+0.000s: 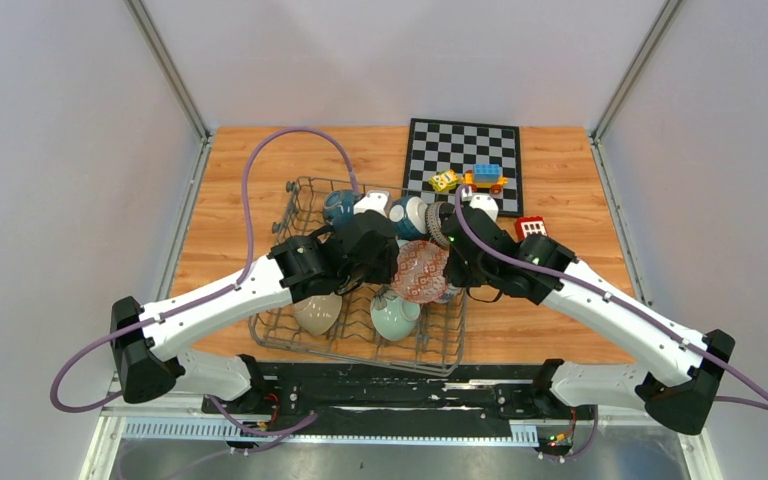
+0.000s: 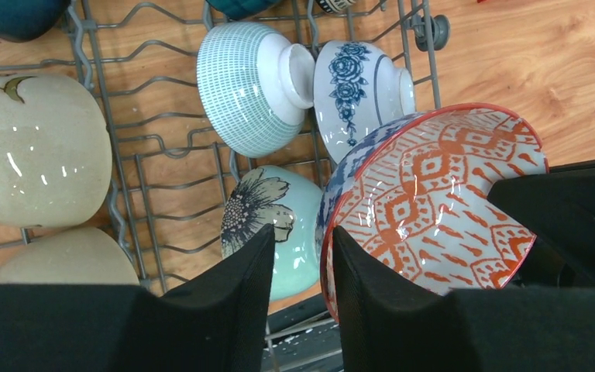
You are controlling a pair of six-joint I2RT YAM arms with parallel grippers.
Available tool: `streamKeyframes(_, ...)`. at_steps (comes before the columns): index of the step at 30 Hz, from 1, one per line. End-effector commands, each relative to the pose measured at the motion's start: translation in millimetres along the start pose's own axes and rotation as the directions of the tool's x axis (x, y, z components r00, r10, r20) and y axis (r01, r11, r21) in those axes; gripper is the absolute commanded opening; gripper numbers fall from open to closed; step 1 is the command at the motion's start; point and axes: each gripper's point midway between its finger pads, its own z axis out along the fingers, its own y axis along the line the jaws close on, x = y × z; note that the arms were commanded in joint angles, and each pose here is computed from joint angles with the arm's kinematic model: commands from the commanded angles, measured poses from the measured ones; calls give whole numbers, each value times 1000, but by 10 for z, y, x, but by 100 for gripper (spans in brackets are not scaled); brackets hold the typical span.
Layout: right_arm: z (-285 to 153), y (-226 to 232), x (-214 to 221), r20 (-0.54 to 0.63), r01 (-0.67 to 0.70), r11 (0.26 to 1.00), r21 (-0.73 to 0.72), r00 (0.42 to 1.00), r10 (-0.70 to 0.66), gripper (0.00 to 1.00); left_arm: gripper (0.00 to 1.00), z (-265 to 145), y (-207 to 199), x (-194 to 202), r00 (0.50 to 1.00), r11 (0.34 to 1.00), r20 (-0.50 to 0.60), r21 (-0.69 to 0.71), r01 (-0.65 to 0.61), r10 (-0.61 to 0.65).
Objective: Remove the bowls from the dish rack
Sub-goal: Place the bowl at the center of the board.
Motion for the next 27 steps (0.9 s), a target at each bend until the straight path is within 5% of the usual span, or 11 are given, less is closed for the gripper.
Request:
streamKeyframes(1,24,39,-57,17,-55,998,-12,998,55,0,32,-2,-47,-40,1000,1000,5,9,-27,27)
streamKeyframes(9,62,37,-13,0,-59,998,-6,998,59,0,19,44,-61,4,999,999,-14,11,-42,42)
streamKeyframes(13,59,60,-12,-6,-59,998,-13,998,59,0,1,58,-65,10,999,999,-18,10,-50,50)
streamKeyframes(17,53,79,-4,-13,-53,998,-23,999,52,1,0,61,-83,16,998,998,-20,17,-52,52)
streamKeyframes(23,-78,197,-102,6,39,994,-106,999,-39,62,0,-17,-17,-123,998,999,32,-9,-54,54)
streamKeyframes(27,-351,228,-276,86,106,979,-173,992,-92,82,0,-170,201,-462,993,997,108,-68,-37,44)
